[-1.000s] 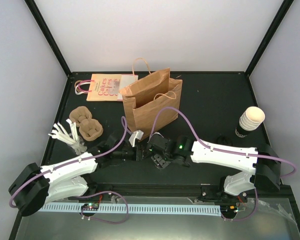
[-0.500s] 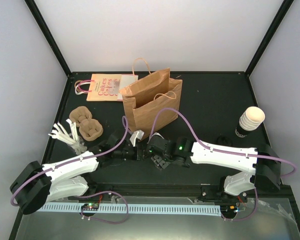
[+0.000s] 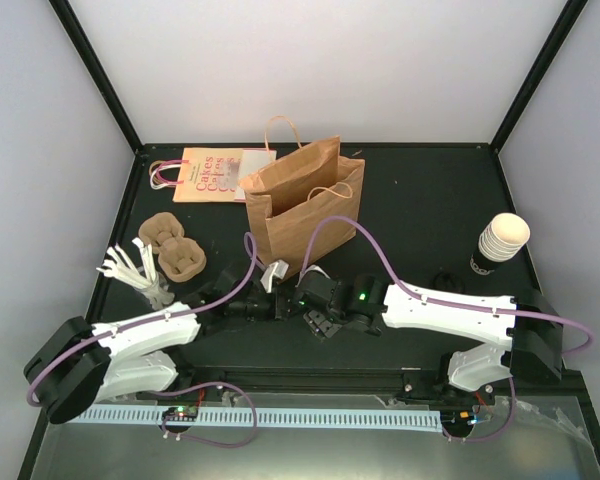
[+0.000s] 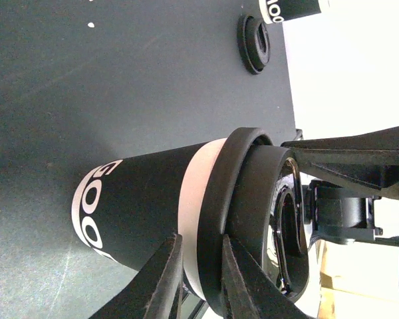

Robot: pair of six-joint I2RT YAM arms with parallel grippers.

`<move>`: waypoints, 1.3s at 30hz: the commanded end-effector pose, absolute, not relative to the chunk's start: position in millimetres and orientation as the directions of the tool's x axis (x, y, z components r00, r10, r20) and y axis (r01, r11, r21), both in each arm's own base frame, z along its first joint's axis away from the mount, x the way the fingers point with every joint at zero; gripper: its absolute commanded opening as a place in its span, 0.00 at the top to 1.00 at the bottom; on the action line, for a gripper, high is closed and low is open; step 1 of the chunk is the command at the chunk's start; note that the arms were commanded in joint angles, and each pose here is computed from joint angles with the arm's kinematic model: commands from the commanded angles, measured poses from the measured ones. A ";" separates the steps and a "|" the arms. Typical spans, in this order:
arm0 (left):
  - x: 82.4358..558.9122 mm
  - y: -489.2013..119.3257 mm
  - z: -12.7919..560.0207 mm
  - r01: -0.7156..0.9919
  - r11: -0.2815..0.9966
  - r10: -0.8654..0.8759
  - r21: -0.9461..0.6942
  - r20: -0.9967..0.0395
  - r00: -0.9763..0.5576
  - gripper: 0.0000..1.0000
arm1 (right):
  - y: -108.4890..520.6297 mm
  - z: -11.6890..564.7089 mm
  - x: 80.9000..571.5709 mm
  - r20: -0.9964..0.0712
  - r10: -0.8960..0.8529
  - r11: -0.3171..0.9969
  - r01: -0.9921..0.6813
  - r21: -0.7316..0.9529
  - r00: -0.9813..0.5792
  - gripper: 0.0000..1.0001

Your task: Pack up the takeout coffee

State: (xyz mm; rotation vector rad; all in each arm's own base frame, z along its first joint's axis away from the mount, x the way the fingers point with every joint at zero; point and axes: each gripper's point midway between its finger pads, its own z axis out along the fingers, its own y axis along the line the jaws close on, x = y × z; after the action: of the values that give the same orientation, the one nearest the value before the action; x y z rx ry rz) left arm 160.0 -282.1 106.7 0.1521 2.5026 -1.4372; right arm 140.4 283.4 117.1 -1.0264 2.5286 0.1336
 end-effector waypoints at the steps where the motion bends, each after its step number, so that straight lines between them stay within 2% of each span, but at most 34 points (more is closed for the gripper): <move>1: 141.7 -267.8 56.1 0.094 0.623 -0.037 -0.776 -0.149 -0.988 0.82 | 264.7 54.1 67.8 -0.077 -0.760 0.640 -0.763 0.085 -0.646 0.31; 6: 157.5 -259.7 93.8 0.168 0.634 -0.079 -0.755 -0.279 -0.957 0.79 | 263.7 56.5 65.9 -0.086 -0.763 0.634 -0.767 0.097 -0.641 0.31; 13: 168.1 -276.6 140.9 0.237 0.488 -0.092 -0.840 -0.320 -0.943 0.67 | 266.0 60.9 66.0 -0.094 -0.775 0.617 -0.780 0.103 -0.625 0.31; 16: 177.6 -276.0 156.1 0.249 0.471 -0.118 -0.846 -0.340 -0.933 0.65 | 266.6 62.3 66.2 -0.096 -0.777 0.614 -0.782 0.103 -0.622 0.31; 21: 188.9 -271.3 155.2 0.245 0.497 -0.139 -0.833 -0.355 -0.925 0.65 | 267.5 62.0 66.4 -0.096 -0.783 0.607 -0.788 0.101 -0.615 0.31; 28: 185.6 -277.4 138.1 0.239 0.502 -0.091 -0.832 -0.325 -0.941 0.68 | 267.5 61.0 67.4 -0.092 -0.784 0.607 -0.789 0.093 -0.614 0.31; 39: 170.9 -271.0 123.8 0.322 0.515 0.004 -0.794 -0.373 -0.928 0.70 | 269.2 59.1 66.8 -0.082 -0.789 0.602 -0.793 0.095 -0.609 0.31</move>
State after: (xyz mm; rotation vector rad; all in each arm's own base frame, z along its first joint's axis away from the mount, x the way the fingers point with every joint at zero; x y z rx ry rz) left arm 176.4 -271.0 124.4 0.1744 2.4533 -1.3753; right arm 126.9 302.6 118.9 -1.1671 2.4735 0.2220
